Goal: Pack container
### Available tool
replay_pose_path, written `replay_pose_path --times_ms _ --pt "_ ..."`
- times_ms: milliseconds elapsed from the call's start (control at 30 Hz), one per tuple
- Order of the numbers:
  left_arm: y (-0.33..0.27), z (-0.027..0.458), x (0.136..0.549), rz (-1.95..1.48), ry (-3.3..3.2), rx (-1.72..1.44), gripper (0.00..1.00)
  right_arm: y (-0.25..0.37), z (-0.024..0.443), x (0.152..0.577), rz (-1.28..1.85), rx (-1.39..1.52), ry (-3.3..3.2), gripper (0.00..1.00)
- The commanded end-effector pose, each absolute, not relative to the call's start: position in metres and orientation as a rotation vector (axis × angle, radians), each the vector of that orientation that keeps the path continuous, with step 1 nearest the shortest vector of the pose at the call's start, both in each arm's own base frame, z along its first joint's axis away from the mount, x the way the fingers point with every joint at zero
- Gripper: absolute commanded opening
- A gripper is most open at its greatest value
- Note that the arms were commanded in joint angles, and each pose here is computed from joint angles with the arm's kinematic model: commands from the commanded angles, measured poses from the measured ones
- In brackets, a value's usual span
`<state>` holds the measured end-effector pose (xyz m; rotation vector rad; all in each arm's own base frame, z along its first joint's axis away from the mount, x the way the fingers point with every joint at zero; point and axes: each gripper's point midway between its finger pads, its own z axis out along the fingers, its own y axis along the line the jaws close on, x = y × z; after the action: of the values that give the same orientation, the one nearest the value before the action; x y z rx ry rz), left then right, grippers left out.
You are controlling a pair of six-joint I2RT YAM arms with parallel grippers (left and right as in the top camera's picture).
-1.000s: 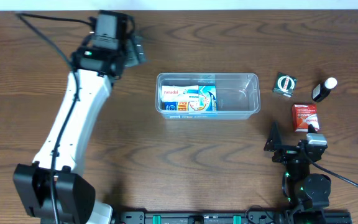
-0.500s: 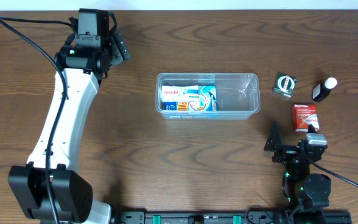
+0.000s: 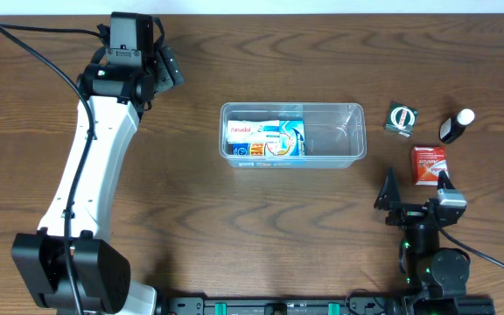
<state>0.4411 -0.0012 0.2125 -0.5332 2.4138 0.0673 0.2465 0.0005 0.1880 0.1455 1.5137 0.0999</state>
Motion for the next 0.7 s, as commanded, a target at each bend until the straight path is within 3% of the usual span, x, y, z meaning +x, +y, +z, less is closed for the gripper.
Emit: replay_pose_path --times_ms 0,300,667 --pt "0.001 0.218 0.442 0.085 2.404 -0.516 0.98 0.014 0.194 0.246 0.182 0.089 1.497 0.99" --pt "0.001 0.218 0.442 0.085 2.404 -0.516 0.98 0.023 0.212 0.238 0.254 0.078 1.531 0.99" --pt "0.001 0.218 0.442 0.085 2.404 -0.516 0.98 0.005 0.251 0.202 0.052 0.040 1.759 0.99"
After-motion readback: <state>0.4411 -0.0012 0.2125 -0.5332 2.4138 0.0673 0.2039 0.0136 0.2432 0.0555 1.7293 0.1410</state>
